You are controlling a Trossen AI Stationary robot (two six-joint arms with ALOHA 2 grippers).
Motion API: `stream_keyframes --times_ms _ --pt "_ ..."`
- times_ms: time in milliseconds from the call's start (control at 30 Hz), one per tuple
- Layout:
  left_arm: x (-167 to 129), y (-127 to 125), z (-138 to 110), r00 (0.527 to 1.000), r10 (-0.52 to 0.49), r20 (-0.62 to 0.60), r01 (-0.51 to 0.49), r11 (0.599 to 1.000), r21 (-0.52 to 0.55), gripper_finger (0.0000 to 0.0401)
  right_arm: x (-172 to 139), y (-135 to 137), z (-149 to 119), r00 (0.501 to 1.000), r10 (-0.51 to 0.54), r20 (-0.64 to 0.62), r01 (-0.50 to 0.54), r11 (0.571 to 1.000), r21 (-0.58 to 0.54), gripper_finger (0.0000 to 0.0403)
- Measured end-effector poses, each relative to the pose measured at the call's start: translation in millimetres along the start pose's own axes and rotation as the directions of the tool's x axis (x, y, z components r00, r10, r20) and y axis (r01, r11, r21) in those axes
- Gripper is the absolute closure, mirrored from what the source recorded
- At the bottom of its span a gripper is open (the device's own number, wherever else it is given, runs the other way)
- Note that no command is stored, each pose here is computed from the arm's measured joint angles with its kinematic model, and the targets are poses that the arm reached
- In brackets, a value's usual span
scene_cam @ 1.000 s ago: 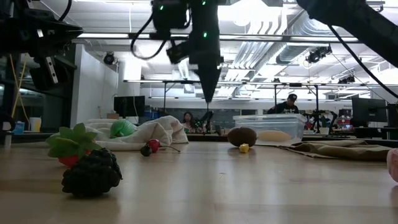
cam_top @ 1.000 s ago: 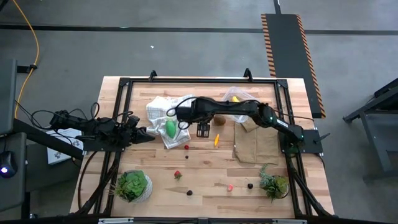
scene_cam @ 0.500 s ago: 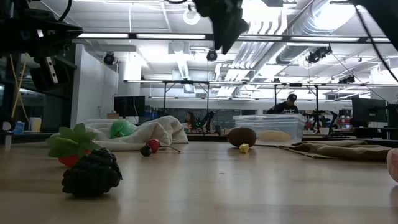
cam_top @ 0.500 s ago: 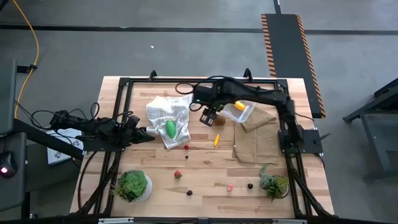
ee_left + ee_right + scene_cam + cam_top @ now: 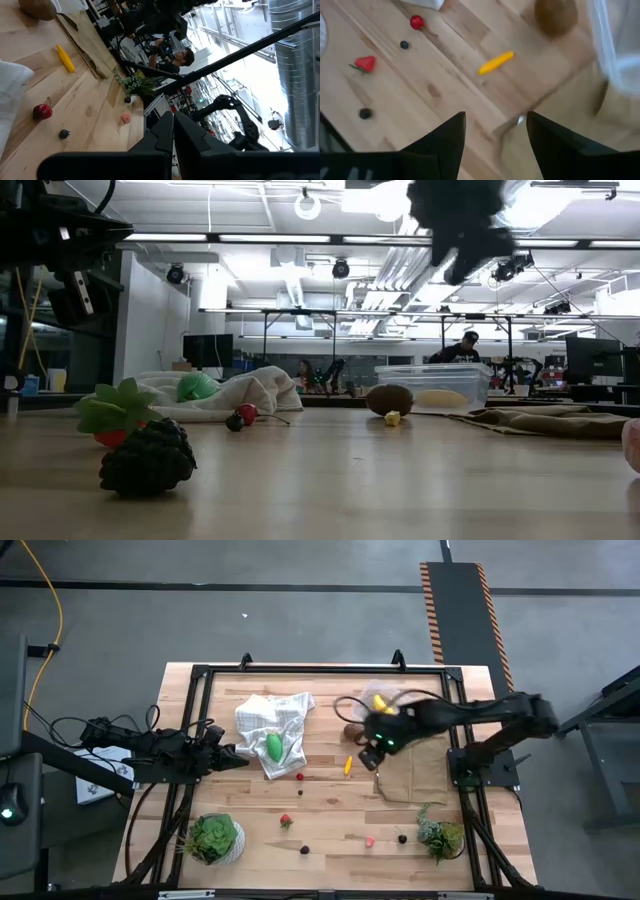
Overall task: Pick and placing Produce into tupperware
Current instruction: Put the brown kiwi into the transparent bin
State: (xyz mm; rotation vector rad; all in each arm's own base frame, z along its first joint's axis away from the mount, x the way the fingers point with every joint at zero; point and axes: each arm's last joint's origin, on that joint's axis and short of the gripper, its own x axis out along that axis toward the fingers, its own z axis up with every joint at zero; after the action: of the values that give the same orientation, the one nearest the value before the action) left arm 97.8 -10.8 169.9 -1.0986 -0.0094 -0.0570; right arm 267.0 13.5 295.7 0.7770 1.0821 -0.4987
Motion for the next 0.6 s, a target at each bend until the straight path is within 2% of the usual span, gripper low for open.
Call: stream_keyframes --times_ms 133,233,367,600 --pt "0 0 0 1.000 0.000 0.000 0.000 1.000 0.000 0.0398 -10 -6 -28 0.995 0.086 0.057 -0.093 0.988 0.120 0.0203" --pt "0 0 0 1.000 0.000 0.000 0.000 1.000 0.000 0.0398 -12 -9 -42 0.989 0.099 0.106 -0.121 0.966 0.227 0.0203" --pt "0 0 0 1.000 0.000 0.000 0.000 1.000 0.000 0.0398 -7 -12 -54 0.987 0.046 0.154 -0.094 0.944 0.315 0.0203" --pt "0 0 0 1.000 0.000 0.000 0.000 1.000 0.000 0.0398 7 -22 -63 0.983 -0.053 0.178 -0.008 0.945 0.327 0.0203"
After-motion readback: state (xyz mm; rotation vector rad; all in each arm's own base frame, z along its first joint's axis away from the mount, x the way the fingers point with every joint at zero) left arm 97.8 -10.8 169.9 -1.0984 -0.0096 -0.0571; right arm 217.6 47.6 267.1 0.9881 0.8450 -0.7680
